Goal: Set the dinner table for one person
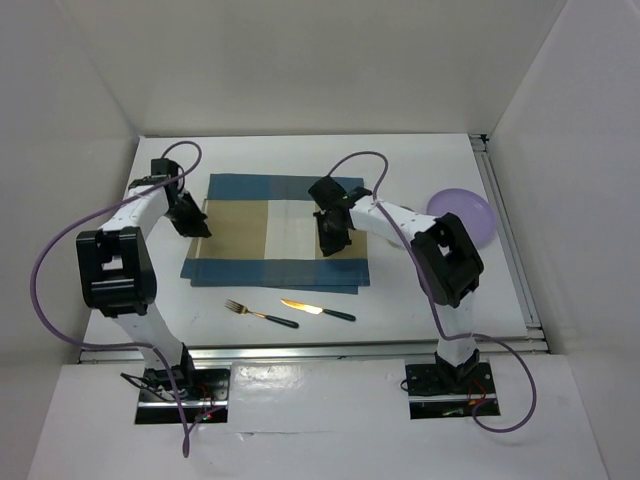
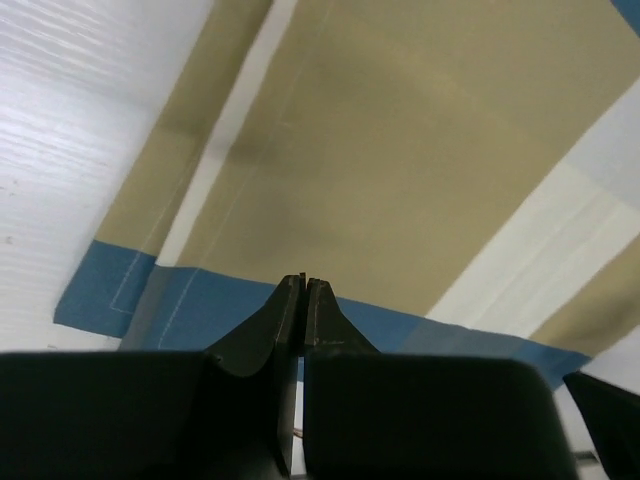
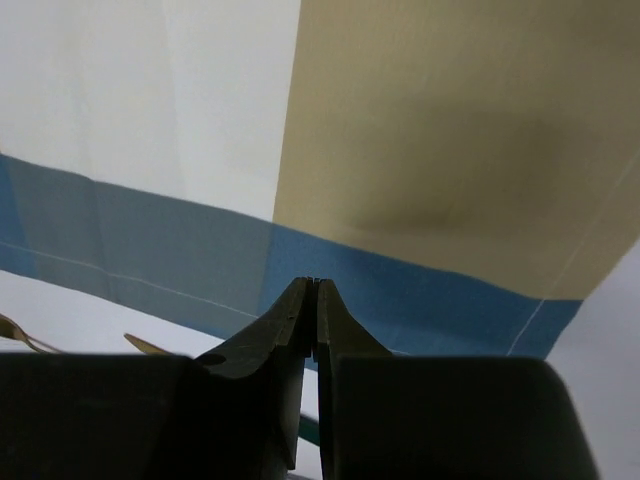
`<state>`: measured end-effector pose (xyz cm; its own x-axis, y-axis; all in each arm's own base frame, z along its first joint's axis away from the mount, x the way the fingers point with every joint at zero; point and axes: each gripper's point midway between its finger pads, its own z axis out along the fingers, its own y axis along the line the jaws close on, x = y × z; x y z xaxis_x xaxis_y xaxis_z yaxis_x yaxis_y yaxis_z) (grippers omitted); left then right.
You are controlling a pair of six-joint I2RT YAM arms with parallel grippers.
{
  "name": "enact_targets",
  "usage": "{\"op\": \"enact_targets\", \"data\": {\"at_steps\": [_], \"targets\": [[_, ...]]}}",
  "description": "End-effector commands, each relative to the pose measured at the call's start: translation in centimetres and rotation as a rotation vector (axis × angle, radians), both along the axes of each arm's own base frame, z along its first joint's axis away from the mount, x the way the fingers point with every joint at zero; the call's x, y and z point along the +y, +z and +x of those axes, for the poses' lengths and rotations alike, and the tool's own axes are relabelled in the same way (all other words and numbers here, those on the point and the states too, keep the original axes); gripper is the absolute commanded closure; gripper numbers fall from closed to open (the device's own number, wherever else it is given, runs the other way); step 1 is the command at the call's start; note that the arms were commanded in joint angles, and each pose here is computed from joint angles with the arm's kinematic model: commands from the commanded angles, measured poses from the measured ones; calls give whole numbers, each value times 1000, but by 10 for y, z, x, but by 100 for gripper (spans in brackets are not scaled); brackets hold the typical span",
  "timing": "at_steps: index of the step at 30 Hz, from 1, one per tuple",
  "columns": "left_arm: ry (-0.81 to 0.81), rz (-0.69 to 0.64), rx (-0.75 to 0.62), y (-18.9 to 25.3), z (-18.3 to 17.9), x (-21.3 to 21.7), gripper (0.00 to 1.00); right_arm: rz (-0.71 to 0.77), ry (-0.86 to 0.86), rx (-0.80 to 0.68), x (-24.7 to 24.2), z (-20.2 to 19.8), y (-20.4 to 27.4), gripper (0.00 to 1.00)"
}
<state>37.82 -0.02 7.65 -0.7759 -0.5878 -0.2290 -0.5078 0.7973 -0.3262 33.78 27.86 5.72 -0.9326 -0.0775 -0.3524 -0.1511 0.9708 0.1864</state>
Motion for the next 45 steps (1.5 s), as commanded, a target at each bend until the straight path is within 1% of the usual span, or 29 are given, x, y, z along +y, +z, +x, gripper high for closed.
{"op": "enact_targets", "data": {"at_steps": [1,4,6,10,11,13,15,17,19,21,23,28,35,40,45], "targets": [[24,60,6,-10,3,13,89,30,-17,9,4,-4,-7,88],[36,63,71,-31,-6,14,89,-2,-26,56,-1,-12,-32,88],[26,61,88,-40,-9,11,89,-37,-48,55,-8,-12,-43,88],[30,44,134,-57,-26,6,89,-124,-83,75,-32,-15,-63,88],[30,45,131,-55,-28,6,88,-151,-104,81,-43,-14,-70,88],[27,35,140,-57,-32,4,87,-164,-140,86,-58,-8,-73,89],[15,27,121,-56,-30,-1,85,-174,-173,78,-73,0,-75,89],[-5,8,118,-55,-30,-9,84,-177,-172,78,-76,2,-75,89],[-31,8,130,-61,-24,-18,83,-211,-207,71,-90,10,-77,89],[-57,20,131,-57,-19,-26,83,-238,-221,76,-99,9,-77,92],[-75,21,134,-59,-18,-33,83,-261,-218,108,-106,-4,-87,92],[-101,29,146,-60,-19,-48,84,-243,-240,135,-112,-25,-87,92],[-95,48,145,-56,-25,-44,85,-250,-252,135,-117,-30,-84,92],[-90,65,146,-56,-27,-41,85,-254,-264,192,-125,-56,-92,92],[-90,65,146,-55,-30,-41,85,-239,-282,196,-128,-67,-91,92]]}}
